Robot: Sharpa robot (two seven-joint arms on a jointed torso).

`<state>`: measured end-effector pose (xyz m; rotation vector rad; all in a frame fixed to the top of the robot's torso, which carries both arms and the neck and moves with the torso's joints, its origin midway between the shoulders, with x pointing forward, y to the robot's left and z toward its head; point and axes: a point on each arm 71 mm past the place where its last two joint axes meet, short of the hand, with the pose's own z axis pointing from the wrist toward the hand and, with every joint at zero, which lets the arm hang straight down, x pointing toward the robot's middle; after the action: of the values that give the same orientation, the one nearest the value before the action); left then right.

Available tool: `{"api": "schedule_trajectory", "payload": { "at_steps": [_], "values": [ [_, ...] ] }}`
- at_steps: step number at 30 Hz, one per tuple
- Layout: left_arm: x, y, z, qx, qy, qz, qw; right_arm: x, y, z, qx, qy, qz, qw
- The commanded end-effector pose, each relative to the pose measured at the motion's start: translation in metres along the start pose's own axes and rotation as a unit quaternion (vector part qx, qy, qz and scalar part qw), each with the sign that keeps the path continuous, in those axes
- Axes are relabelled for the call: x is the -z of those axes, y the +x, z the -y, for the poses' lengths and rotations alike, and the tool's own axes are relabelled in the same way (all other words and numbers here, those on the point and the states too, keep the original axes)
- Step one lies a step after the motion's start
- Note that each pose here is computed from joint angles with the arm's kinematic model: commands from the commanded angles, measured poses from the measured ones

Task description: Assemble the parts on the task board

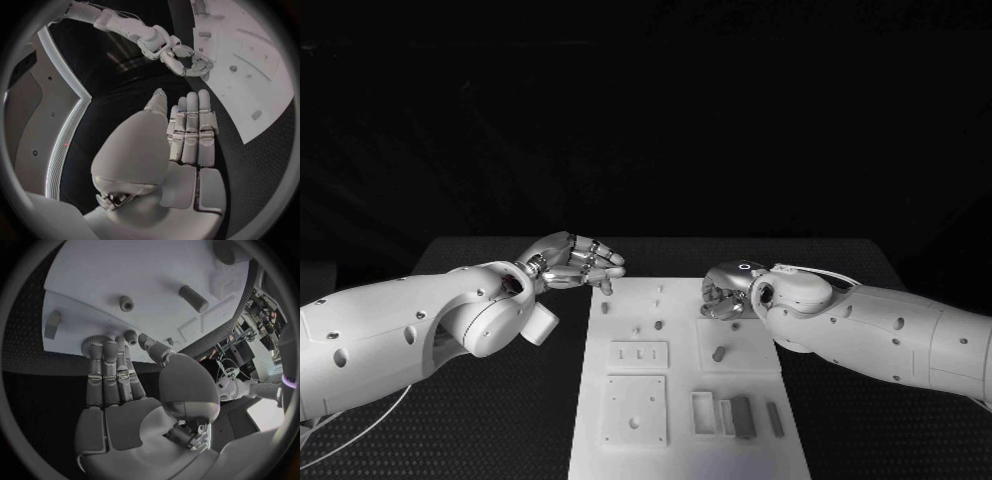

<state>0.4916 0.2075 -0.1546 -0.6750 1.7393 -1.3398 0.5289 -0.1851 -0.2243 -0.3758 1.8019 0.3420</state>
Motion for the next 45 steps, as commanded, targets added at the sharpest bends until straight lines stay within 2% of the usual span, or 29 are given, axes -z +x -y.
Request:
{"api": "schedule_trajectory", "payload": {
  "at_steps": [1, 39, 45],
  "values": [
    [-0.0006, 0.0018, 0.0025, 0.006, 0.005, -0.008, 1.000, 0.000, 0.001, 0.001, 0.012, 0.002, -0.001, 1.000],
    [-0.0020, 0.0021, 0.0024, 0.008, 0.004, -0.009, 1.000, -0.007, 0.022, -0.006, 0.024, -0.003, -0.023, 0.999],
    [-0.0018, 0.0020, 0.0024, 0.008, 0.003, -0.008, 1.000, -0.008, 0.021, -0.006, 0.027, -0.001, -0.016, 0.999]
  ]
}}
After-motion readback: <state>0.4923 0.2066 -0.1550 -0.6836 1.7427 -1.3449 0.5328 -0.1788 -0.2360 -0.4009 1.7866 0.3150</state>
